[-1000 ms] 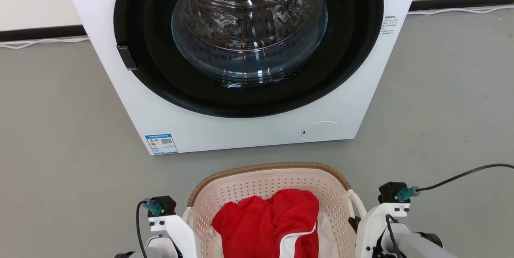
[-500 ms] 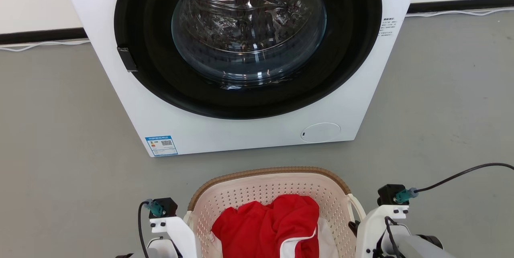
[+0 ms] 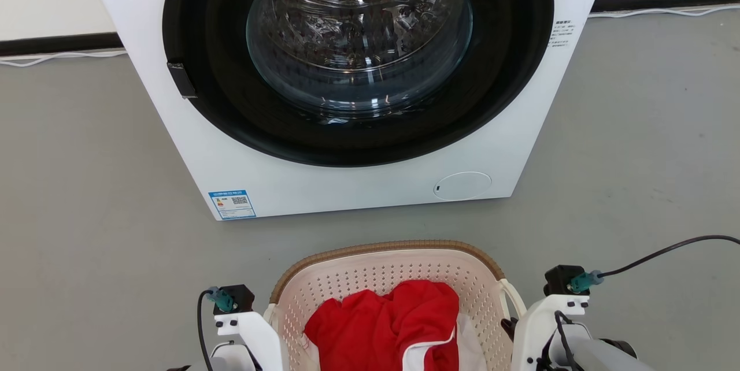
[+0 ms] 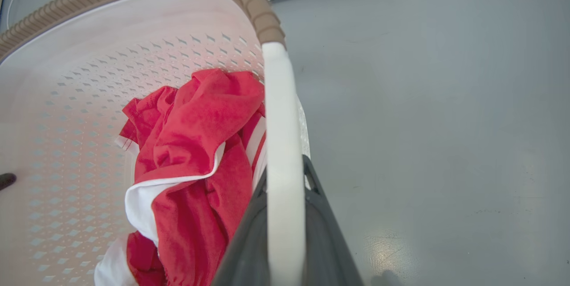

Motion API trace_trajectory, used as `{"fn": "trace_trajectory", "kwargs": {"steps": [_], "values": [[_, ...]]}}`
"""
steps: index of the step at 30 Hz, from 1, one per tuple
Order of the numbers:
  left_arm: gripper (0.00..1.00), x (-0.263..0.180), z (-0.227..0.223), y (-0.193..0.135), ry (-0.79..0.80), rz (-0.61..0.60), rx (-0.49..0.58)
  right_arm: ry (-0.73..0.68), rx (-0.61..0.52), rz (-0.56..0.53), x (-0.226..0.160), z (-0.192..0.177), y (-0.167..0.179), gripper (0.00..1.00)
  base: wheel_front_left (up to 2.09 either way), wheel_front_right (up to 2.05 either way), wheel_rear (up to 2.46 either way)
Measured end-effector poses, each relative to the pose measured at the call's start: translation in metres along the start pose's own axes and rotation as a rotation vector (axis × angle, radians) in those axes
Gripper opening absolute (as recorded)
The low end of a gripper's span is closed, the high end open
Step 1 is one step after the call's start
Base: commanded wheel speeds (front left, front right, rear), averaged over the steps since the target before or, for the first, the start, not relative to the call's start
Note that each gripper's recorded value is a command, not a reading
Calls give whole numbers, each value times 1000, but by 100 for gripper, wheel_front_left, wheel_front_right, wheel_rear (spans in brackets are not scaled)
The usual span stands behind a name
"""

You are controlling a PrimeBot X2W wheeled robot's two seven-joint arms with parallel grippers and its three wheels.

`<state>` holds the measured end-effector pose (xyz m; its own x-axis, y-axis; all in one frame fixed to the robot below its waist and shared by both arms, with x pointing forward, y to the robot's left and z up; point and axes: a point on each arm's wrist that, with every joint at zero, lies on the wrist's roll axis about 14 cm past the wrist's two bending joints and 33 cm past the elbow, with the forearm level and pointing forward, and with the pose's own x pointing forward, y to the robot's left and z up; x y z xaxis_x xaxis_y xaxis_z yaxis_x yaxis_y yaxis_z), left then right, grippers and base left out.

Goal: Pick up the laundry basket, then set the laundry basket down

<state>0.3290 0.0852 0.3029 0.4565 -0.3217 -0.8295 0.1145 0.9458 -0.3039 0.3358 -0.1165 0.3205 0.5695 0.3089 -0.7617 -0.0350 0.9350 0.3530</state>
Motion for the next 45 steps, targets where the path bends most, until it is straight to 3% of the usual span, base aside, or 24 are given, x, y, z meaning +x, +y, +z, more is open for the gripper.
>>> {"fn": "trace_trajectory", "kwargs": {"steps": [24,32,45], "values": [[0,11,-3,4,15,3,-18,2,18,-3,10,-1,-3,0,0,0,0],[0,35,29,8,-54,-1,-19,-48,6,0,36,28,-9,0,0,0,0],[0,90,54,26,-93,4,-21,-54,26,2,94,43,-26,0,0,0,0]]}}
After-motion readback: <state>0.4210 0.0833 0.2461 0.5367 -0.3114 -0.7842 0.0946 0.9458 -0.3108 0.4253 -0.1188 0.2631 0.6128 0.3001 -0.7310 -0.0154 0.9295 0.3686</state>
